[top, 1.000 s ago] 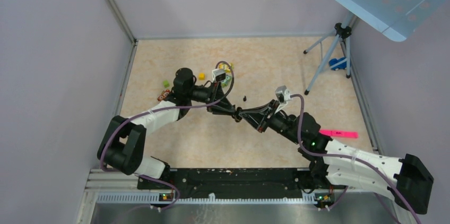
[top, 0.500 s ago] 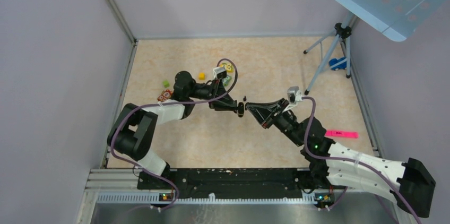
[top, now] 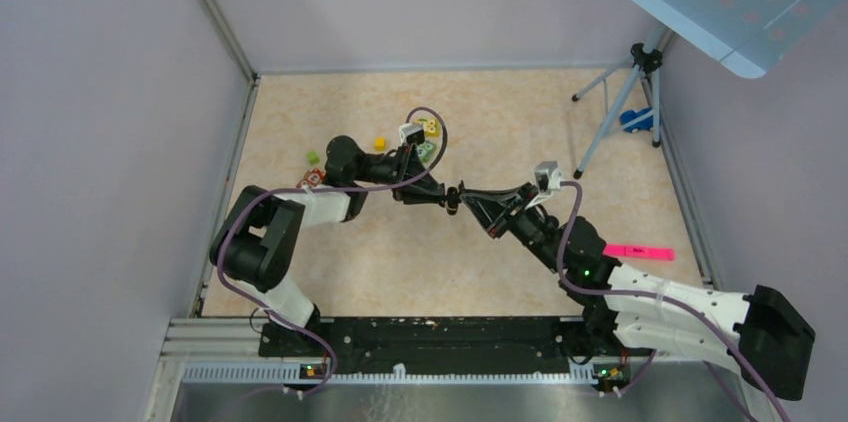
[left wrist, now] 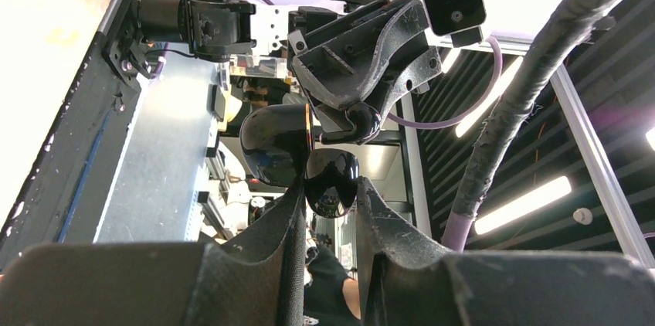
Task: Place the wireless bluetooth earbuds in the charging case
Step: Insert the left earbud into the left side groove of the charging case.
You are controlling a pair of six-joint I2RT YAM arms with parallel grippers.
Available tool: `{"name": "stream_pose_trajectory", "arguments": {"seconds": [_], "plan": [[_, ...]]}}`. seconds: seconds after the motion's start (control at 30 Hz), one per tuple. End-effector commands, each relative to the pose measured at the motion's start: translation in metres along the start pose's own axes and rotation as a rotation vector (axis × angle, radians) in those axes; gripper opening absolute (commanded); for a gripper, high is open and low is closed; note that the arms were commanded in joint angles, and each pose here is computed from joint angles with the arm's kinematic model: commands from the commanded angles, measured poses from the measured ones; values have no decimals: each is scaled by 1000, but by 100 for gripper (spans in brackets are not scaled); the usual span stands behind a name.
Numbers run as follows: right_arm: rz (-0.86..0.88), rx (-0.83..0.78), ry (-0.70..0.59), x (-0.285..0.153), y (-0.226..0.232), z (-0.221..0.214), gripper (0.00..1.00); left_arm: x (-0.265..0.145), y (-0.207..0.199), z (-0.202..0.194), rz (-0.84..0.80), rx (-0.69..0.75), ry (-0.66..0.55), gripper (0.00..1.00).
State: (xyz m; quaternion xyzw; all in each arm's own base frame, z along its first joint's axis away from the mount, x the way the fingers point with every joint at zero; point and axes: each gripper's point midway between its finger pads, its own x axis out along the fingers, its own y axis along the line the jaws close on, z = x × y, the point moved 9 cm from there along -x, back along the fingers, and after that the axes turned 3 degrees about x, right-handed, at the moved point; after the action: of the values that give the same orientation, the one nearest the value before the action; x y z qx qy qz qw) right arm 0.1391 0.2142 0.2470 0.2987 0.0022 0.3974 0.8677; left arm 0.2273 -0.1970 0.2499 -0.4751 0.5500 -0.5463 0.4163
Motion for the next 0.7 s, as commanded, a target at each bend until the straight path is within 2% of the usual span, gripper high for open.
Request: {"name": "stream_pose_trajectory", "arguments": {"seconds": [0.0, 0.67], "plan": [[71, 5, -104, 11, 20, 26, 0, -1, -11, 0, -23, 89, 5, 0], [128, 22, -108, 14, 26, 25, 0, -3, -11, -3, -19, 72, 6, 0]]}}
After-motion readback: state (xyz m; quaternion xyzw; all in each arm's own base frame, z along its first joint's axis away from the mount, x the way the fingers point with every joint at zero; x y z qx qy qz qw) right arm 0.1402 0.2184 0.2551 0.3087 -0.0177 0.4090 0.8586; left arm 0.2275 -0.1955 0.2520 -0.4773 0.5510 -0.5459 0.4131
